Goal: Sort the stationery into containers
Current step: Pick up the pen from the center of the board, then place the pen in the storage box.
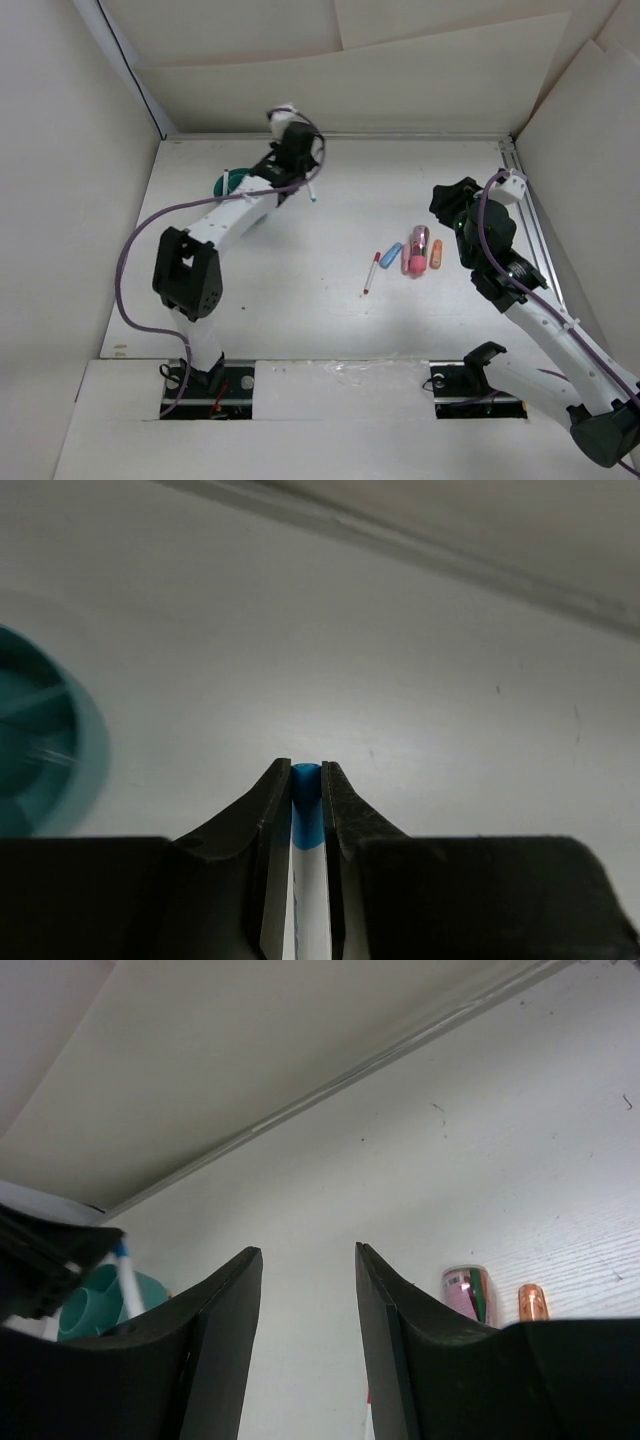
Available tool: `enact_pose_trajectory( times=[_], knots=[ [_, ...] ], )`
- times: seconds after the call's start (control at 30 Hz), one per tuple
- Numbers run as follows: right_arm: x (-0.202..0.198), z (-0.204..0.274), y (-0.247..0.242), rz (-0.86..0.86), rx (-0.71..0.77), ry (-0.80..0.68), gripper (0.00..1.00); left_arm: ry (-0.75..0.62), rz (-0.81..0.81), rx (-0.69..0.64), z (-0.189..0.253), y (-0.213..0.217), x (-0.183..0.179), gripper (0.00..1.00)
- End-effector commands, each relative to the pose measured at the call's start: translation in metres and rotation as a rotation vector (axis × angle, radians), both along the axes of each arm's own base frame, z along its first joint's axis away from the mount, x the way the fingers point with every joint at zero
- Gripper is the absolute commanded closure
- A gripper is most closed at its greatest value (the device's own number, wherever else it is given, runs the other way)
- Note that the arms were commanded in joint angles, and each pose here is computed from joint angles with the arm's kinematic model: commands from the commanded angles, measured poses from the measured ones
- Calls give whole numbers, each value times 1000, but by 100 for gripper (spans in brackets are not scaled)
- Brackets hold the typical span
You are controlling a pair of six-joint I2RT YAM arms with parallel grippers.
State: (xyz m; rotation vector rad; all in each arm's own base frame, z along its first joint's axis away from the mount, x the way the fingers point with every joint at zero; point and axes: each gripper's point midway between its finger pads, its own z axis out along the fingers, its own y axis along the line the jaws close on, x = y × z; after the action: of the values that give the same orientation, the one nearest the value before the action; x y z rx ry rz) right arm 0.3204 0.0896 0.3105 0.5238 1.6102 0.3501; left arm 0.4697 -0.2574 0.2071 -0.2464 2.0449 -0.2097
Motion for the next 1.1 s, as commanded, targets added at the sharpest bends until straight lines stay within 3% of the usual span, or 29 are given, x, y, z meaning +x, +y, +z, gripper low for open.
enact_pose_trajectory(
  times=[0.0, 0.17, 0.37, 0.57, 0.7, 1.07],
  knots=[
    [-1, 24, -1, 8, 27, -66, 52, -45, 163, -154, 26, 78, 29, 100],
    [-1, 26, 3, 29, 33, -73, 52, -102, 423, -239, 40, 204, 55, 100],
    [0, 24, 7, 47, 35, -73, 52, -187, 604, -186, 69, 292, 58, 100],
    [0, 24, 9, 57, 31, -81, 52, -220, 719, 5, 80, 330, 57, 100],
    [0, 24, 10, 66, 32, -81, 52, -252, 747, 165, 79, 325, 52, 100],
    [1, 24, 12, 76, 36, -89, 52, -198, 807, 316, 44, 336, 65, 100]
  ],
)
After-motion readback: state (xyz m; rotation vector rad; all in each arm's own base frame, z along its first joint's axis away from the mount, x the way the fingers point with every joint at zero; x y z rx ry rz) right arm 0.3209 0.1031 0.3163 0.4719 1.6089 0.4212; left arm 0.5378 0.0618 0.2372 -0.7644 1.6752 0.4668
